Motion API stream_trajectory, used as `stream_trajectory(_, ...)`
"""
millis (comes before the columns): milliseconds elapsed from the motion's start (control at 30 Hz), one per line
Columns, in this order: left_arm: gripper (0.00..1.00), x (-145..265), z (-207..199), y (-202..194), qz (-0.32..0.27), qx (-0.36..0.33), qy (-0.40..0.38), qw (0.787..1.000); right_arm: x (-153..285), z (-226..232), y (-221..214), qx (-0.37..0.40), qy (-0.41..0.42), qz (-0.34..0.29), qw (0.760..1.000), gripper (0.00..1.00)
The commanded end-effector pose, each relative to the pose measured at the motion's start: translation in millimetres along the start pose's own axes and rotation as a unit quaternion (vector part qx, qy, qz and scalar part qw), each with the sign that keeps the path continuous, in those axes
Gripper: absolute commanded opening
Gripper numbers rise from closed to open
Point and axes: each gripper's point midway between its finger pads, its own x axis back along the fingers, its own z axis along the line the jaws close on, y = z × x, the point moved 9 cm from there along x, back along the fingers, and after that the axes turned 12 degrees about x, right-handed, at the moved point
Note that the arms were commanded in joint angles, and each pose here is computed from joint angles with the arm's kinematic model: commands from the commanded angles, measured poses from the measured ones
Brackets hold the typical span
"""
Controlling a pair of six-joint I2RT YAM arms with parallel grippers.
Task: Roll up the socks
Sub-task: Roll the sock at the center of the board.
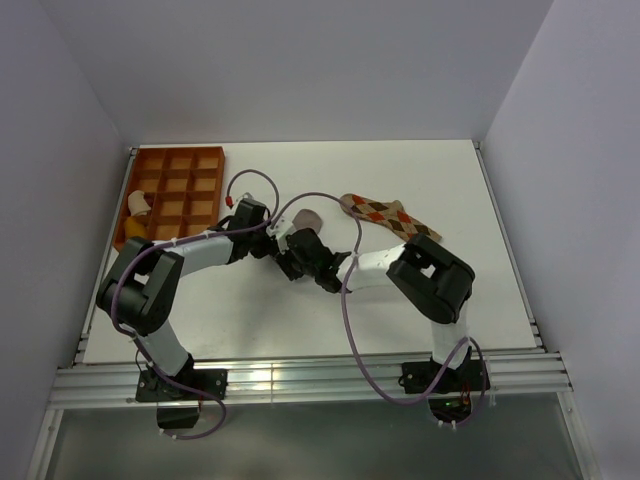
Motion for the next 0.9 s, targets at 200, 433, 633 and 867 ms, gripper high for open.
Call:
stream_trajectory(200,0.01,2.7,-2.7,-3.2,0.009,0.001,0.007,1.000,-7.1,0.8,21.7,-0.008,-0.024,-0.023,0.999,0.00)
stream_trajectory(433,0.36,16.5,3.3,3.5,-0.021,0.038,-0.014,0.999,-4.8,-5.5,7.6,-0.109,0.042,0.001,0.993,0.00)
stream_trajectory(633,0.57,29.9,11.4,13.9,-0.051,0.075,-0.038,0.995,-1.0,-24.5,-2.7,-0.237,0.128,-0.010,0.963,0.00)
stream_trajectory(867,0.58,33.0,14.2,7.1,-0.033,0.078,-0.079,0.993,-3.3,-47.6,-10.9,-0.383,0.215,-0.015,0.898,0.00)
